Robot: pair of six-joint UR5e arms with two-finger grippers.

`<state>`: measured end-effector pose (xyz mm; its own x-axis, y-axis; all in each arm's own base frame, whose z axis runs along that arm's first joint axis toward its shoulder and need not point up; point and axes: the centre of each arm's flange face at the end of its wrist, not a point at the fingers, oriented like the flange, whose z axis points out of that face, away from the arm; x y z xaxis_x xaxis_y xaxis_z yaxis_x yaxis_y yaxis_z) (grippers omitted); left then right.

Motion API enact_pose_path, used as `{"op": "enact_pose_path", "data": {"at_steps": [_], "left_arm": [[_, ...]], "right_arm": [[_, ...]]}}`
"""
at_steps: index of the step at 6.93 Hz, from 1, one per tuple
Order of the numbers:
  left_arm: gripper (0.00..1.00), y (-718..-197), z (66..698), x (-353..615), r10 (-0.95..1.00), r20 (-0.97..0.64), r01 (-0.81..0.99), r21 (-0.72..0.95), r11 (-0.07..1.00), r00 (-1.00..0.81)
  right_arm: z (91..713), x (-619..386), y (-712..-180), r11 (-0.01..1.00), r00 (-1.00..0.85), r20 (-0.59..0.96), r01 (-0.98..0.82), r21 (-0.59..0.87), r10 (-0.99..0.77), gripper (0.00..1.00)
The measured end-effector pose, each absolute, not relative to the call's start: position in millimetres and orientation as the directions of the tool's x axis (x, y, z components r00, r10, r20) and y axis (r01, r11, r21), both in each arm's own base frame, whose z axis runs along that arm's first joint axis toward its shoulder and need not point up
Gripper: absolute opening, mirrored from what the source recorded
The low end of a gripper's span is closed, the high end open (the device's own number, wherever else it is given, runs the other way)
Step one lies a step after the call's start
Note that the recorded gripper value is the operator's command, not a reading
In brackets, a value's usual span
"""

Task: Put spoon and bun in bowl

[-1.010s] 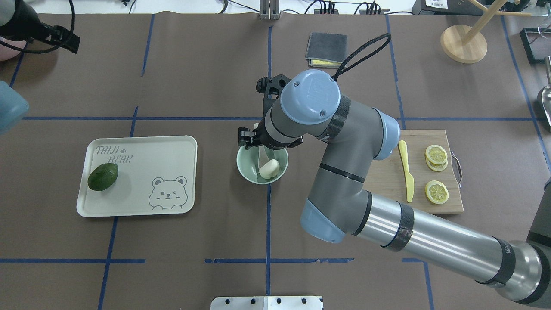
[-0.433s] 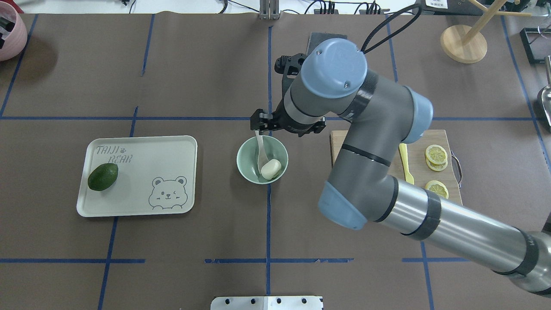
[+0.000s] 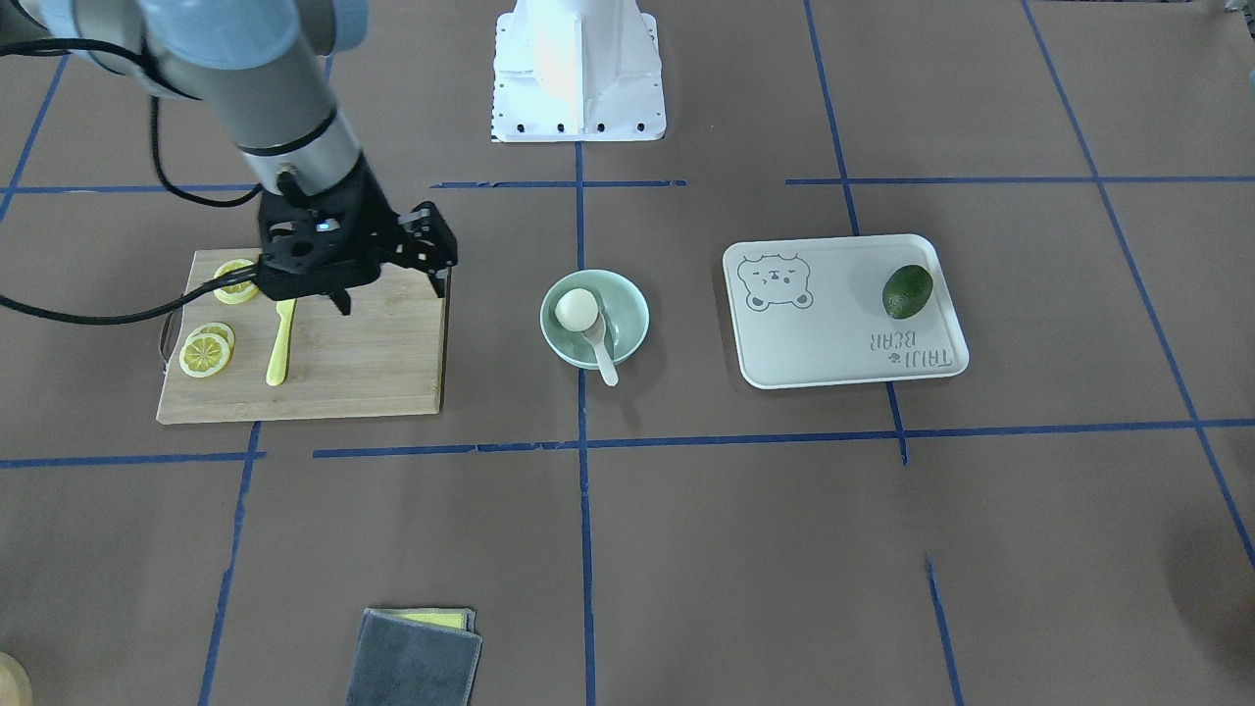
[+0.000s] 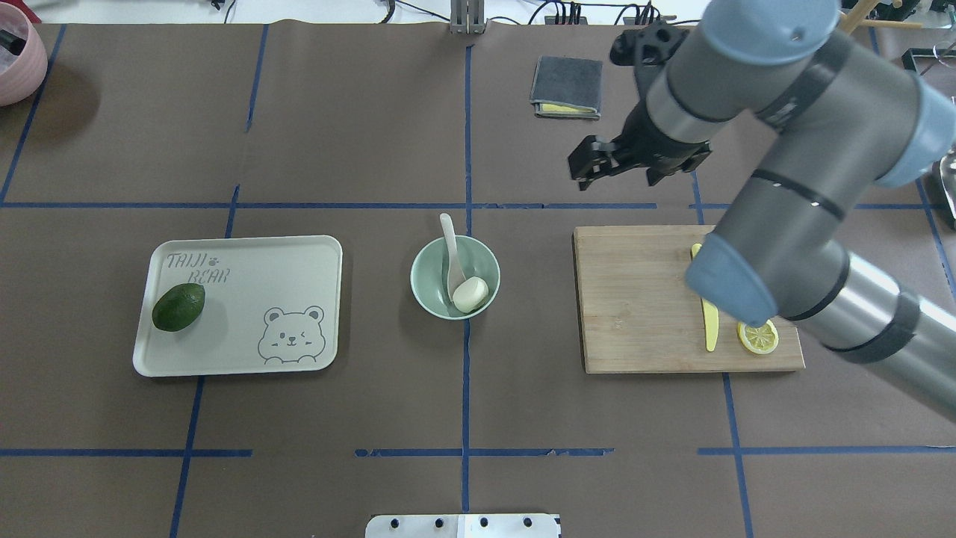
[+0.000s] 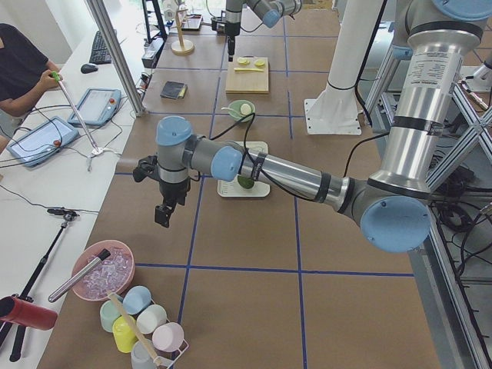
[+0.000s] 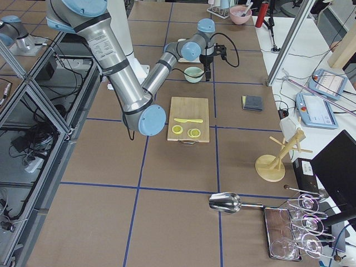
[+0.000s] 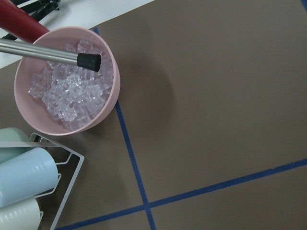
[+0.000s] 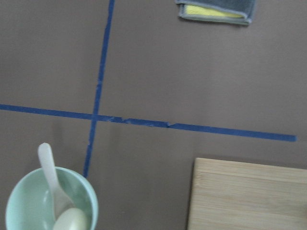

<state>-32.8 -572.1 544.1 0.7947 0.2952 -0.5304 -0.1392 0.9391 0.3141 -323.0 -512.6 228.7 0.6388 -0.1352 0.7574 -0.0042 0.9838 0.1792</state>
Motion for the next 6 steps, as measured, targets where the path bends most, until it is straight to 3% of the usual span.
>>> {"op": "enact_pose_path", "data": {"at_steps": [2,6], "left_arm": [[1.0,-558.9,581.6,-65.3,0.291,-0.569,-0.142,0.292,0.946,0.769],[1.0,-540.6,603.7,-82.2,0.251,-0.591,-0.123,0.249,0.961,0.767]], "right_arm": [[322.8,-206.0,-527.0,0.976,0.651,0.732,0.072,0.203,-0.2,1.0],[529.9,-4.4,-499.8,0.972,0.7,0.676,0.145,0.183,-0.232,1.0]]}}
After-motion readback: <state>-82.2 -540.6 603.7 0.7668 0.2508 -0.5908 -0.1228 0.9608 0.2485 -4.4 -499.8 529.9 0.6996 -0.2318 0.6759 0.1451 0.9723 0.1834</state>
